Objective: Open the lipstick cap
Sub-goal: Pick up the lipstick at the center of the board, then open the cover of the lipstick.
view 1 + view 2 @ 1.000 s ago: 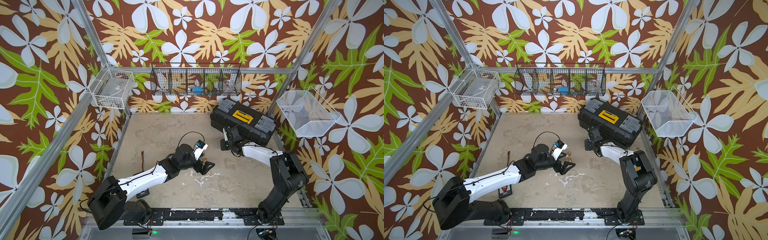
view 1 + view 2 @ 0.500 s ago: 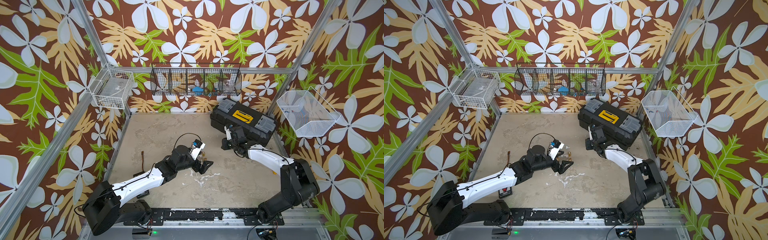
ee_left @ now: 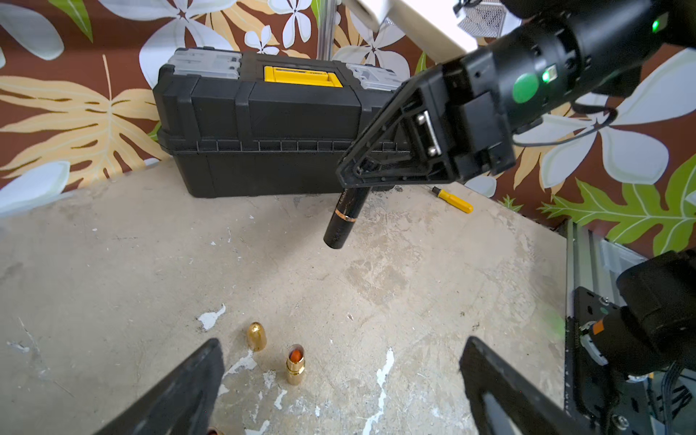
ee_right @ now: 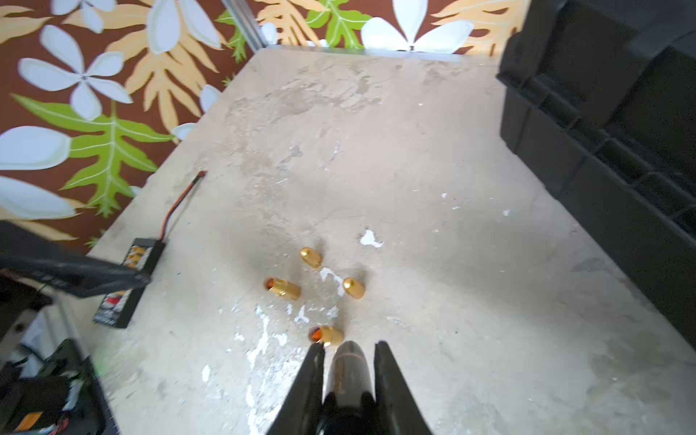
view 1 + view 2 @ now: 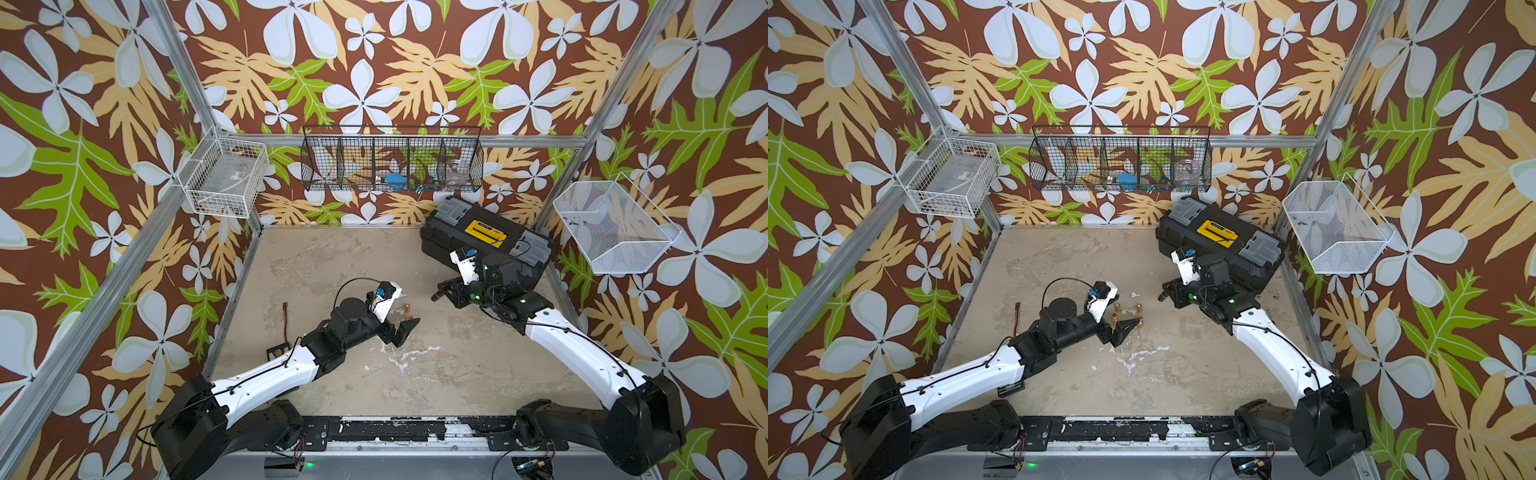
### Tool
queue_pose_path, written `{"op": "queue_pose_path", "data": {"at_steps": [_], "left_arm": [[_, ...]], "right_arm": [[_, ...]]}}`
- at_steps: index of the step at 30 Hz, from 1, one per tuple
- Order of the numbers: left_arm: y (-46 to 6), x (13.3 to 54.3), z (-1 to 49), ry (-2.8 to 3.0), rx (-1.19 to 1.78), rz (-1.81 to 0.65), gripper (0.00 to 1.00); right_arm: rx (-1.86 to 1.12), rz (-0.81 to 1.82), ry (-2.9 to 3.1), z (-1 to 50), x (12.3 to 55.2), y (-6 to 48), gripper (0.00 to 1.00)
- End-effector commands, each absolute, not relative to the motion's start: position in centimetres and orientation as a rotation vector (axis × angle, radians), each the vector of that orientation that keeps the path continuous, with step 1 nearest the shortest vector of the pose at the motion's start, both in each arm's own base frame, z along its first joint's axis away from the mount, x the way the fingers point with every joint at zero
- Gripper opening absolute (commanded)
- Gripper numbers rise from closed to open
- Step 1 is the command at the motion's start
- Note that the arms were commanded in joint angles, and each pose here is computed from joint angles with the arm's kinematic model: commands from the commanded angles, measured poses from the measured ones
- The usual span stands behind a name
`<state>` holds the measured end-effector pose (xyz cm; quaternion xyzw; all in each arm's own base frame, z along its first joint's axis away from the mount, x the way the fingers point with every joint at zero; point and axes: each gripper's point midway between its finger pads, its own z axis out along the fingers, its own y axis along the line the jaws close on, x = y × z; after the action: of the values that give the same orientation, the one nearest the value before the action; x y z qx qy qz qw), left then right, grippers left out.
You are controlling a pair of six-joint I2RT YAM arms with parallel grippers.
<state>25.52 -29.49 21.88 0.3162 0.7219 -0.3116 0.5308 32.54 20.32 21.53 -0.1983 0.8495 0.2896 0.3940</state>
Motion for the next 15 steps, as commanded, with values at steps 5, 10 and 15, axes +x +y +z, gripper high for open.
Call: {"op": "queue_pose_path", "data": {"at_steps": [5,10,15], "left_arm": [[-30.6,24.1,23.2,1.497,0.999,-0.671,0.9],[-31.7,23.8,22.3,1.513,1.084,-0.696,0.83],[-32.1,23.7,22.4,1.497,1.093,-0.718,0.78]], "right_arm": [[-0.695,0.998,2.062,24.2,28.2,23.2,0.24],[-0.747,1.028,2.039,24.9,27.2,24.2,0.25],[-0.749,1.023,2.042,25.3,27.1,24.3,0.25]]}}
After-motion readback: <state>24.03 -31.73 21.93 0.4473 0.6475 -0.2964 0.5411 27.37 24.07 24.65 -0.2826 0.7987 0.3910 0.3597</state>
